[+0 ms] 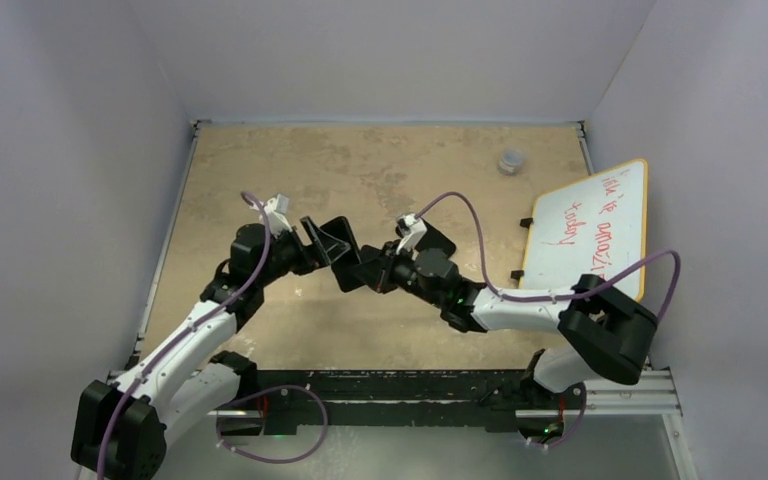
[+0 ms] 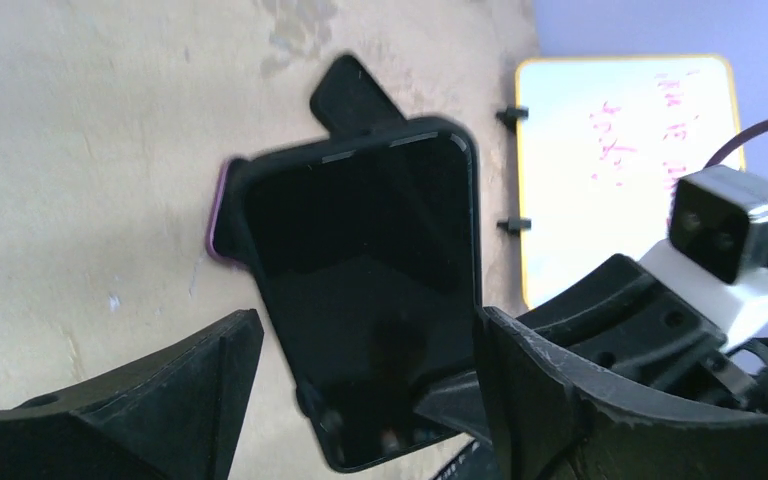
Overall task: Take the phone out of the phone case
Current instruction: Adjust the phone.
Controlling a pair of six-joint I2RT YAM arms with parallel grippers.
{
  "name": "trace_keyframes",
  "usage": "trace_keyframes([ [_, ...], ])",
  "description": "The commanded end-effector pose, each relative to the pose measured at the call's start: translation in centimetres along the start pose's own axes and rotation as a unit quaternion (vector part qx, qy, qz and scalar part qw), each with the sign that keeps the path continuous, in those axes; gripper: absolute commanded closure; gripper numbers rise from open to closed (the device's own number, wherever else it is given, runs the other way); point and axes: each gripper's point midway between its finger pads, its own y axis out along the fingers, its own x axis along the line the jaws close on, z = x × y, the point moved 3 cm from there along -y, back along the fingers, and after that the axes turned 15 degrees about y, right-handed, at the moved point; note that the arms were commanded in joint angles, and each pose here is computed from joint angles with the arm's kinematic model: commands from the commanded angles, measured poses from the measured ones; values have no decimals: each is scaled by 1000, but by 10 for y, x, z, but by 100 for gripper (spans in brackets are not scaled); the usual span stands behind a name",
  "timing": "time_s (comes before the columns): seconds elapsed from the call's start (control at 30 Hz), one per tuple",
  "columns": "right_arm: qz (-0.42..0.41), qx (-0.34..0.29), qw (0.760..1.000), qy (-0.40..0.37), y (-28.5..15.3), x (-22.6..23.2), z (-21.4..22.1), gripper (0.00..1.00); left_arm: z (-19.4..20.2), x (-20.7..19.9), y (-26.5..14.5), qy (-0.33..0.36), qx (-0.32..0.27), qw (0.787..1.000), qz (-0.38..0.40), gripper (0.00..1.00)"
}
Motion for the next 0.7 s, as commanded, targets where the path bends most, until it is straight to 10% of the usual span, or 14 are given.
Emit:
trace_keyframes([
  [0.0,-48,-19,998,39,-17,7,-26,100,-36,-11,-8,59,-80,994,37,21],
  [0.67,-235,39,967,86,-70,53,-62,100,-36,-40,-25,66,-101,977,176,22],
])
